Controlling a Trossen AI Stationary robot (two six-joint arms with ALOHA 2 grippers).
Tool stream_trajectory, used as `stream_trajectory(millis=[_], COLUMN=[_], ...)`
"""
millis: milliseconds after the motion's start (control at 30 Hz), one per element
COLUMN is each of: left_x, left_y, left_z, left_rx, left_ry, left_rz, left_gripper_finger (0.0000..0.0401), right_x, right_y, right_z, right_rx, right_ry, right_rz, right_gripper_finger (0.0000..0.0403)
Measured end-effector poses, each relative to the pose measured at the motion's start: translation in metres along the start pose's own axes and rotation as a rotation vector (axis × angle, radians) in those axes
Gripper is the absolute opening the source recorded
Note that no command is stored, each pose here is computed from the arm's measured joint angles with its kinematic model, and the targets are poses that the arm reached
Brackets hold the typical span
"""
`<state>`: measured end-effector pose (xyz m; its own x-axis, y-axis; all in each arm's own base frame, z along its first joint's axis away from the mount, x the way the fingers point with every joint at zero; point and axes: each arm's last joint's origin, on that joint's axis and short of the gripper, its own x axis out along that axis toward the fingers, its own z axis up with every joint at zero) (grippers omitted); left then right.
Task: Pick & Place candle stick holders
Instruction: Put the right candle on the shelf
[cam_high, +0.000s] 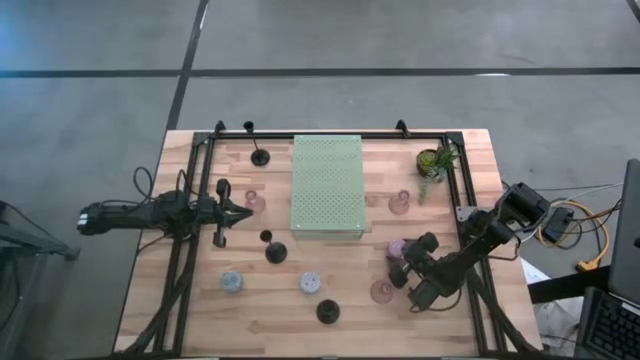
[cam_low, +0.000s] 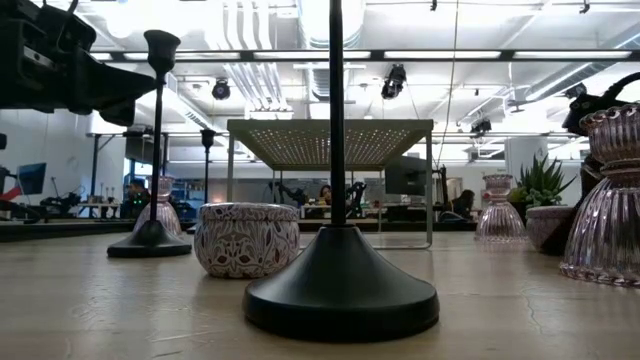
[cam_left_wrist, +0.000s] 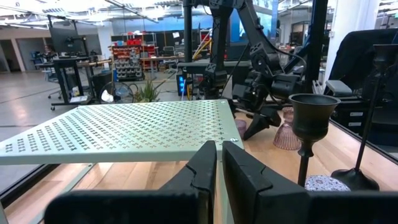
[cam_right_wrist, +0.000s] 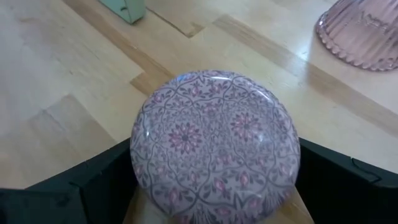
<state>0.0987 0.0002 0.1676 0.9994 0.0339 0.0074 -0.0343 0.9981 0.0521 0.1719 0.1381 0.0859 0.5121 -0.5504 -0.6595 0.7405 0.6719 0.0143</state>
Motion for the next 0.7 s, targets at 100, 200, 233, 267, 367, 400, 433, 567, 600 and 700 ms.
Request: stream_trajectory(millis=[100, 200, 233, 267, 367, 400, 433, 567, 600, 700], left_x=[0.0000, 0.0000, 0.0000, 0.0000, 0.0000, 0.0000, 0.0000, 0.0000, 0.0000, 0.0000], left_y=[0.0000, 0.0000, 0.0000, 0.0000, 0.0000, 0.0000, 0.0000, 0.0000, 0.0000, 0.0000], left_z=[0.0000, 0.0001, 0.0001, 0.0000, 0.0000, 0.0000, 0.0001, 0.0000, 0.0001, 0.0001], left_rx=[0.000, 0.000, 0.000, 0.000, 0.000, 0.000, 0.000, 0.000, 0.000, 0.000], left_ry=[0.000, 0.000, 0.000, 0.000, 0.000, 0.000, 0.000, 0.000, 0.000, 0.000], left_rz=[0.000, 0.000, 0.000, 0.000, 0.000, 0.000, 0.000, 0.000, 0.000, 0.000], left_gripper_finger=[0.0032, 0.0032, 0.0032, 0.0032, 0.0032, 0.0032, 0.0032, 0.0032, 0.0032, 0.0032], right_x=[0.0041, 0.0082, 0.0092, 0.0098, 0.0106, 0.0106, 0.0105, 0.0106, 0.0107, 0.0107], right_y=[-0.0010, -0.0024, -0.0029, -0.0034, -0.0039, -0.0039, -0.0037, -0.0034, -0.0034, -0.0035], right_z=[0.0007, 0.0009, 0.0010, 0.0011, 0.0013, 0.0013, 0.0013, 0.0016, 0.0016, 0.0016], right_rx=[-0.004, 0.004, 0.006, 0.008, 0.010, 0.010, 0.011, 0.014, 0.014, 0.015], right_ry=[-0.019, -0.025, -0.027, -0.028, -0.026, -0.024, -0.023, -0.020, -0.019, -0.018], right_rz=[0.008, 0.015, 0.016, 0.016, 0.014, 0.014, 0.014, 0.014, 0.014, 0.014], right_gripper_finger=[0.0373, 0.0373, 0.0373, 0.0373, 0.0372, 0.0369, 0.0366, 0.0338, 0.0330, 0.0302])
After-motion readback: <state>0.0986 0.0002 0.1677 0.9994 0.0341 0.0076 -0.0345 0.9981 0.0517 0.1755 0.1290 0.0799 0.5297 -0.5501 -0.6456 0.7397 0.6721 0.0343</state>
